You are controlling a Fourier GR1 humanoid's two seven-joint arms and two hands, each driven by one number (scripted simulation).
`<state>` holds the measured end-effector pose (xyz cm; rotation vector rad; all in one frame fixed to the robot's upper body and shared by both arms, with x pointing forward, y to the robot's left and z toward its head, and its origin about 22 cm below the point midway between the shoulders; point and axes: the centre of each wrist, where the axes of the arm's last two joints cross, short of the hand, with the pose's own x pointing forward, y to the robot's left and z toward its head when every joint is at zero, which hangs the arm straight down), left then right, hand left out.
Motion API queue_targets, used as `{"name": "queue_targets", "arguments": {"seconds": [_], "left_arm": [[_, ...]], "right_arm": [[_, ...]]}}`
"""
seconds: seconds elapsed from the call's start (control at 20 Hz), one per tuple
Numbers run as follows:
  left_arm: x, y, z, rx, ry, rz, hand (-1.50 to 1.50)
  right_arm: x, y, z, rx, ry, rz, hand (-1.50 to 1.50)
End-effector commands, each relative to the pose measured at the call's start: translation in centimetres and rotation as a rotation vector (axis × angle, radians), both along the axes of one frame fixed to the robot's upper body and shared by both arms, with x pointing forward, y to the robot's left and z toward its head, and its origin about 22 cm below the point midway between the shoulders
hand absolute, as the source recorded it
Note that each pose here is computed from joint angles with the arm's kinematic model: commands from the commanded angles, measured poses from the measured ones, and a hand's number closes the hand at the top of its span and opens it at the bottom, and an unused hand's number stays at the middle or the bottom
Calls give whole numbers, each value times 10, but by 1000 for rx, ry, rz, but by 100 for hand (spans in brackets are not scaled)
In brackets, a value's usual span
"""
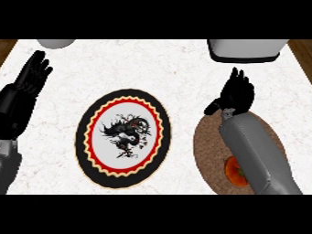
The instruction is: Pick the bell pepper from the placemat and place it in the plate
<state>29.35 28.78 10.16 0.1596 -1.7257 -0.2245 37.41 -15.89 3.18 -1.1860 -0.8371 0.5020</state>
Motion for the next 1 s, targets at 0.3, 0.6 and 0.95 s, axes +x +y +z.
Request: {"name": "queue_targets", "arguments": {"seconds": [0.3, 0.6, 0.95], "left_arm": [[0, -13, -1, 5, -20, -2, 0], [4, -2, -6, 7, -17, 6, 0], [-2, -5, -11, -2, -18, -8, 0]], "right_arm": [[-3, 16, 46, -49, 303, -148, -150], [-14, -17, 24, -107, 365, -221, -150], [-22, -32, 12, -84, 438, -288, -150]]}}
